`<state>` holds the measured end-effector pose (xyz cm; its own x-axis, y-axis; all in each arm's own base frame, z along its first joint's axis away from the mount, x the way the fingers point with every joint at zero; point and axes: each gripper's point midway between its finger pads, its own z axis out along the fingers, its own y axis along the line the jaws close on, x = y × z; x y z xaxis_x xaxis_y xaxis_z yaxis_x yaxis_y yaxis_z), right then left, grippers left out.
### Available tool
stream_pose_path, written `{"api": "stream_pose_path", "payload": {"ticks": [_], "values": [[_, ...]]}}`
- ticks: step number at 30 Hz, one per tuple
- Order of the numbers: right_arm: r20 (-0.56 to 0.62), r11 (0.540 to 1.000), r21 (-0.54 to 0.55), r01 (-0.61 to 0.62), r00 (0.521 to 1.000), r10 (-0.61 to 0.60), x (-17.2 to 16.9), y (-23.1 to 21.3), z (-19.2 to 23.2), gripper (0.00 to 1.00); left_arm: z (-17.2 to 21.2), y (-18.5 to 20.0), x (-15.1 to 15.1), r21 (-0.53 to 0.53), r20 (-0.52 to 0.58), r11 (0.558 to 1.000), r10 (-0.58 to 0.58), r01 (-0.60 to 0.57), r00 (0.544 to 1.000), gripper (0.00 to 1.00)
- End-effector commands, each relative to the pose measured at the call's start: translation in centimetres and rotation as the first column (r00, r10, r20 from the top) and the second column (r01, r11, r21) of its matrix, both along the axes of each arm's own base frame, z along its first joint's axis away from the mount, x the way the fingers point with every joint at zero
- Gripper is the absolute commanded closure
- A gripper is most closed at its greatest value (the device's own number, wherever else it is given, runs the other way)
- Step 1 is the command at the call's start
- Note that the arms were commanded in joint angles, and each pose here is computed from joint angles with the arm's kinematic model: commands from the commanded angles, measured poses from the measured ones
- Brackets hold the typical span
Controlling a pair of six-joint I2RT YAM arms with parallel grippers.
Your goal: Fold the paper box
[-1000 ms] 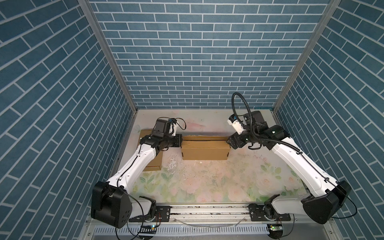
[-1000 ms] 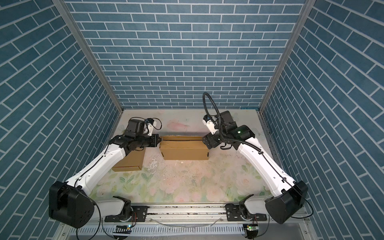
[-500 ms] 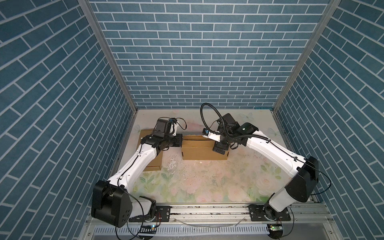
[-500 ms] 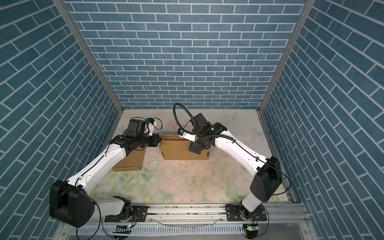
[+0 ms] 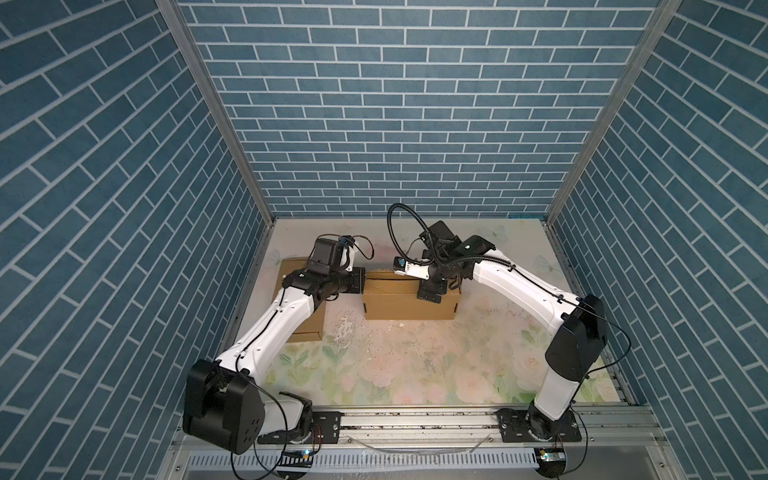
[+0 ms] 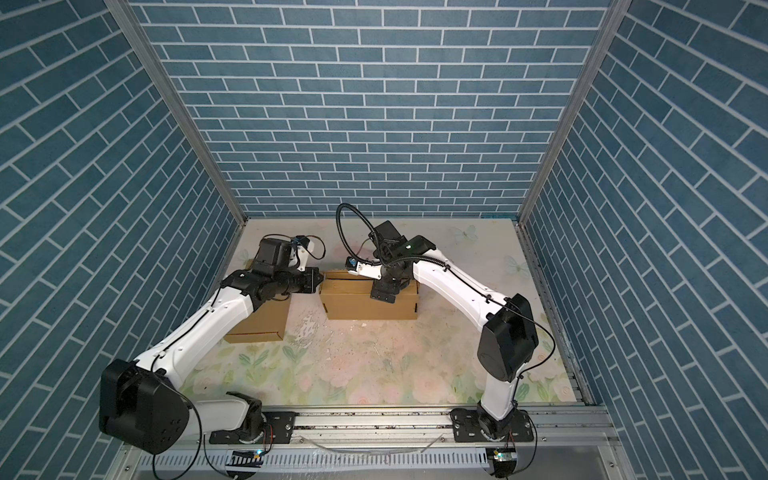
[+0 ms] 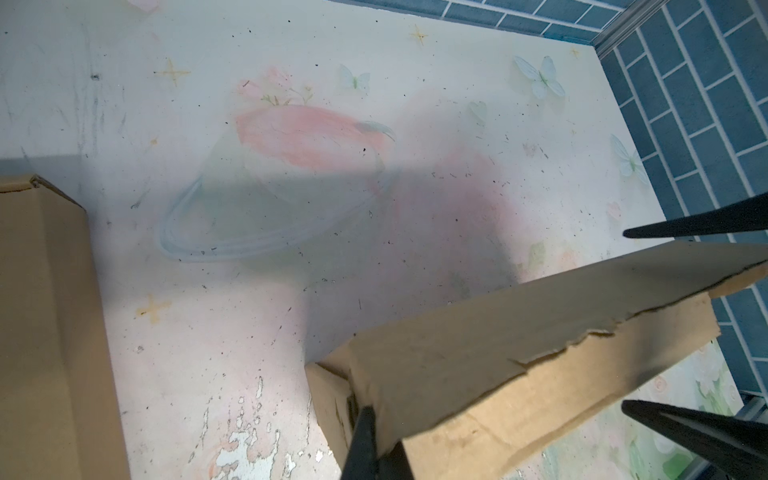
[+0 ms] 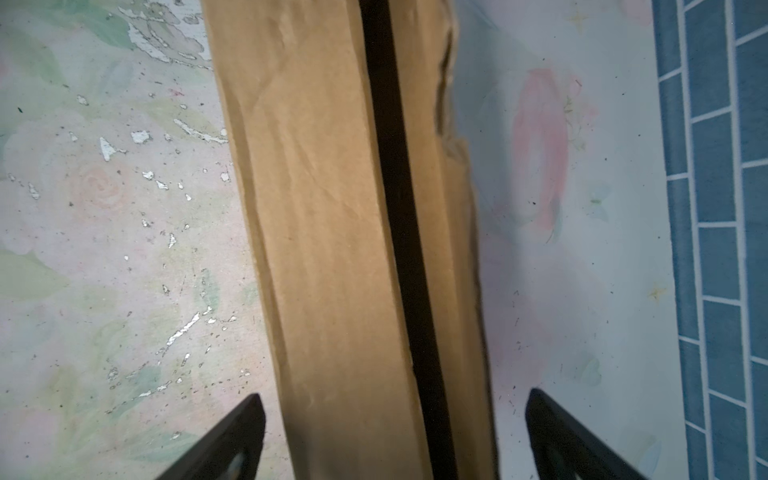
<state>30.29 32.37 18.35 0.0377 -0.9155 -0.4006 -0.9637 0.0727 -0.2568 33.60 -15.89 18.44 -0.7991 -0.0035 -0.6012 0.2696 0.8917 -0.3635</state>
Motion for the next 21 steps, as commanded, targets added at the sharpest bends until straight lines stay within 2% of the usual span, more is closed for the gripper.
{"api": "stream_pose_path", "payload": {"ticks": [1,10,16,21], "values": [[-0.008,0.999,0.015,-0.033,0.999,0.034,-0.1,0.6,0.4,0.06,-5.7,0.1,-4.6,0.061,-0.248,0.996,-0.044,0.061,0.968,1.00],[0.001,1.000,0.000,-0.016,1.000,0.016,0.2,0.7,-0.9,0.25,-4.0,-0.8,-4.4,-0.004,-0.215,0.998,-0.066,0.067,0.974,0.96],[-0.012,1.000,-0.010,-0.001,1.000,0.001,0.0,0.4,-2.0,0.31,-2.7,-1.3,-4.4,-0.042,-0.185,0.996,-0.083,0.077,0.979,0.92],[-0.005,1.000,0.007,0.011,1.000,-0.011,-0.1,0.4,-2.1,0.33,-1.8,-1.7,-4.5,-0.069,-0.167,0.994,-0.100,0.089,0.981,0.87]]}}
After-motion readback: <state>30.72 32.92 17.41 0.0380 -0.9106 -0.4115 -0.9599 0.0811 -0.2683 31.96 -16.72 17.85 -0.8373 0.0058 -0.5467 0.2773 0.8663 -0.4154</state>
